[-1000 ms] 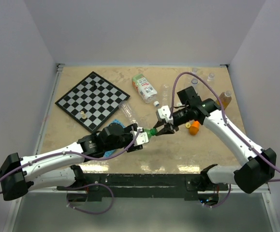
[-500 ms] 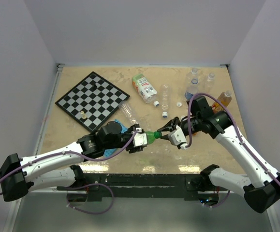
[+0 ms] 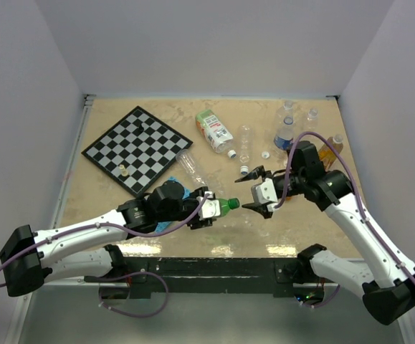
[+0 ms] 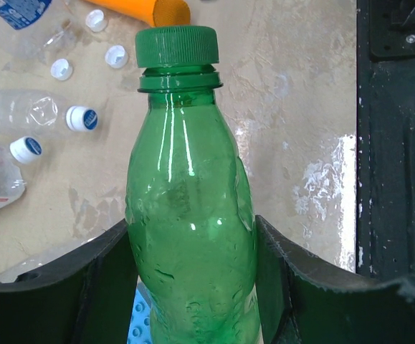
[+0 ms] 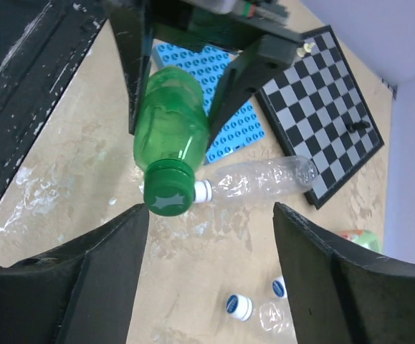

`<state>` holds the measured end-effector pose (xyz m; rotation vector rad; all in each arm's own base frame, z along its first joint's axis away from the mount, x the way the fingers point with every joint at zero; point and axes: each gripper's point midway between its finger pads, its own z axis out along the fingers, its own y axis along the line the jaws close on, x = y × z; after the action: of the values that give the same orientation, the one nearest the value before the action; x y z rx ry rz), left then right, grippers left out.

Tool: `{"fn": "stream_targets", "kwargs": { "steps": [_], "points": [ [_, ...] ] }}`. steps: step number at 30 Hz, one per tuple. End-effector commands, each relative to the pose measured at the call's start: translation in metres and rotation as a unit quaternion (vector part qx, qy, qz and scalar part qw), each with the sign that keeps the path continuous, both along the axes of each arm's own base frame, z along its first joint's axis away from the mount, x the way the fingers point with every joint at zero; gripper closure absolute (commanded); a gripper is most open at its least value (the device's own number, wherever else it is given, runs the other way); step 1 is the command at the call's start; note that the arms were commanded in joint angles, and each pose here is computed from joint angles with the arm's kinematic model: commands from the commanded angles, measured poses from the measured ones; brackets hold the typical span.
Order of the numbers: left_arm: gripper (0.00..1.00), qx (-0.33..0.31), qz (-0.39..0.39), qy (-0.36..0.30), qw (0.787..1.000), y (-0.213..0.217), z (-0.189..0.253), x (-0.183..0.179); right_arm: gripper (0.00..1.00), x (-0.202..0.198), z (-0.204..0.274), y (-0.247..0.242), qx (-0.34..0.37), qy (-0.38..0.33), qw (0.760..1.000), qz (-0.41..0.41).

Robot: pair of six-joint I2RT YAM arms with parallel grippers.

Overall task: Unscrew the bottle caps
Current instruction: Unscrew the bottle cap from the plastic bottle.

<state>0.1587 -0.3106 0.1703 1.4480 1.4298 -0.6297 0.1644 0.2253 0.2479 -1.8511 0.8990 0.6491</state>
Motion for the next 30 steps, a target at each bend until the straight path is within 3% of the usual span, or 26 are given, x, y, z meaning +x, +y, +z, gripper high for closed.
{"fn": "stream_targets", "kwargs": {
  "steps": [1,8,14,19,22,23,26,30],
  "points": [
    [0.89,0.005,0.001,0.001,1.000,-0.001,0.000,0.001,0.24,0.004,0.027,-0.004,0.033,0.017,0.998,-0.046],
    [0.89,0.009,0.018,-0.004,1.000,0.002,0.000,0.007,0.19,0.004,0.039,-0.023,0.044,0.045,0.992,-0.106],
    [0.89,0.009,0.042,-0.011,0.999,0.005,0.003,0.015,0.20,0.008,0.041,-0.027,0.060,0.124,0.976,-0.168],
    [0.89,0.011,0.058,-0.016,0.998,0.007,0.005,0.020,0.21,0.027,0.052,-0.024,0.101,0.223,0.936,-0.251],
    [0.89,0.012,0.066,-0.019,0.998,0.008,0.005,0.022,0.21,0.054,0.061,-0.029,0.134,0.267,0.890,-0.344],
    [0.89,0.013,0.068,-0.019,0.997,0.009,0.005,0.023,0.21,0.058,0.062,-0.028,0.137,0.277,0.885,-0.349],
    [0.89,0.011,0.073,-0.020,0.997,0.009,0.006,0.024,0.21,0.046,0.057,-0.020,0.117,0.290,0.899,-0.306],
    [0.89,0.012,0.083,-0.024,0.996,0.011,0.007,0.028,0.21,0.043,0.055,-0.016,0.117,0.303,0.901,-0.289]
  ]
}}
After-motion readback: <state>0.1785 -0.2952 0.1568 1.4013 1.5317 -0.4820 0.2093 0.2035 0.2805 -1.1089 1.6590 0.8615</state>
